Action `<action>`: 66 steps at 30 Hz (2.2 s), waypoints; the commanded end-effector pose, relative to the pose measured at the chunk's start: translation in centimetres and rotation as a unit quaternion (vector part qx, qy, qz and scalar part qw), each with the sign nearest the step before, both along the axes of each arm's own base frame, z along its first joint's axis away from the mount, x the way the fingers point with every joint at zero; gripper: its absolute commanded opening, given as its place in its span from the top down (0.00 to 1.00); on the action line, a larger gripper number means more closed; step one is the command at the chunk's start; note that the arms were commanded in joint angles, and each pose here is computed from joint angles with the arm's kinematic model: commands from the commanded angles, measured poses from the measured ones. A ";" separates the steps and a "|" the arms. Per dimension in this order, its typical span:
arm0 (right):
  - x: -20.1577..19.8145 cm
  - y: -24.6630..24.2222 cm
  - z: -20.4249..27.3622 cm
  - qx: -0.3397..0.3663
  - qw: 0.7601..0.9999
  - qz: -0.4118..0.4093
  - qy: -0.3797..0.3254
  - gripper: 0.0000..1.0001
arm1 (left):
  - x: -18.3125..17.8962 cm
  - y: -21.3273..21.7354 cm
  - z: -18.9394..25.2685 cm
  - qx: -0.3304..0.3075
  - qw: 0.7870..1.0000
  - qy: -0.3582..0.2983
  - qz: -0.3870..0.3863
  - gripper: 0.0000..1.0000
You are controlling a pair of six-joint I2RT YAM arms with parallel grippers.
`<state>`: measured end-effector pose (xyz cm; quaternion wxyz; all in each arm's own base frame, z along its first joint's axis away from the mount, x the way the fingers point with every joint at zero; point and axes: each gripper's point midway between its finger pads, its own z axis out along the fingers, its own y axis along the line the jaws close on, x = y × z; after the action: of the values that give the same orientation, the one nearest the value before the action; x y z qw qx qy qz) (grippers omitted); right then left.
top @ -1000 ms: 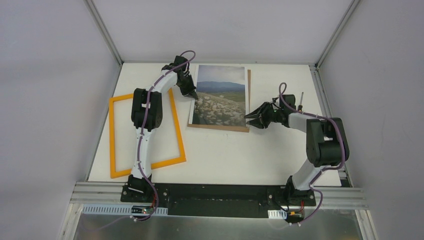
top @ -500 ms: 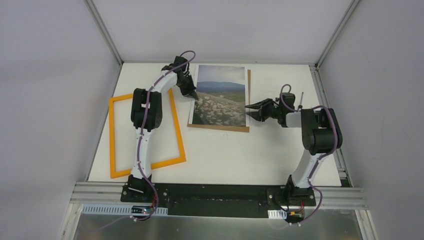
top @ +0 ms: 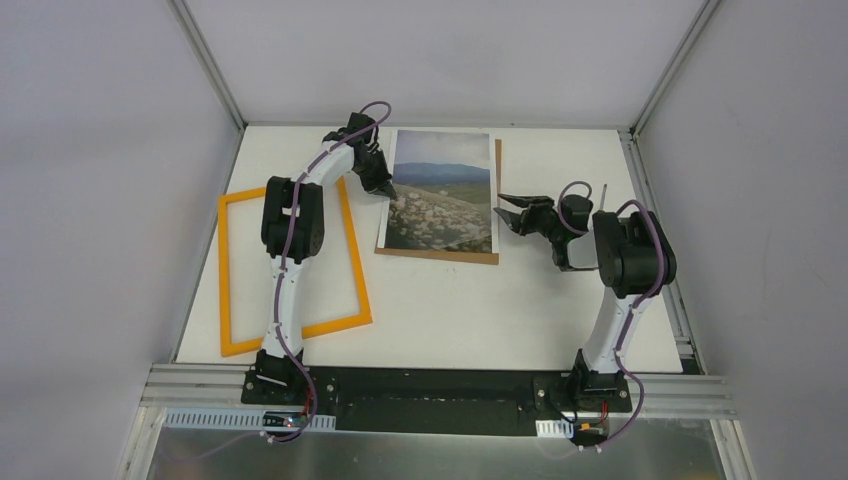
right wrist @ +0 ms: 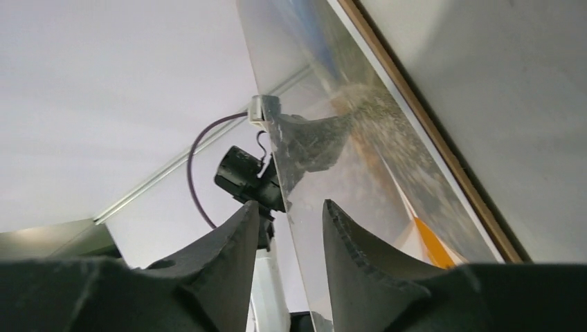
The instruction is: Take the photo out of the frame
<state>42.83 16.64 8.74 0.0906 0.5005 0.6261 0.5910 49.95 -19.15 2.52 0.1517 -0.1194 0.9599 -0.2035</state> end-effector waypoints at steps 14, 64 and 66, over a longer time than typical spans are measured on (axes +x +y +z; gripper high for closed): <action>2.4 -1.7 1.0 0.089 0.987 -0.132 0.025 0.75 | -3.7 1.8 -3.1 0.044 0.996 0.070 -0.016 1.00; 1.4 -1.4 2.6 0.216 0.950 -0.225 0.026 0.81 | -4.0 1.9 -3.6 0.041 0.996 0.075 -0.022 1.00; 1.3 -1.4 3.0 0.217 0.950 -0.225 0.021 0.63 | -3.9 1.9 -3.5 0.042 0.996 0.073 -0.023 1.00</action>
<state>44.15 15.91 10.55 0.2090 0.5731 0.4767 0.6329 49.71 -18.92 2.51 0.1503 -0.1120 0.9605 -0.2059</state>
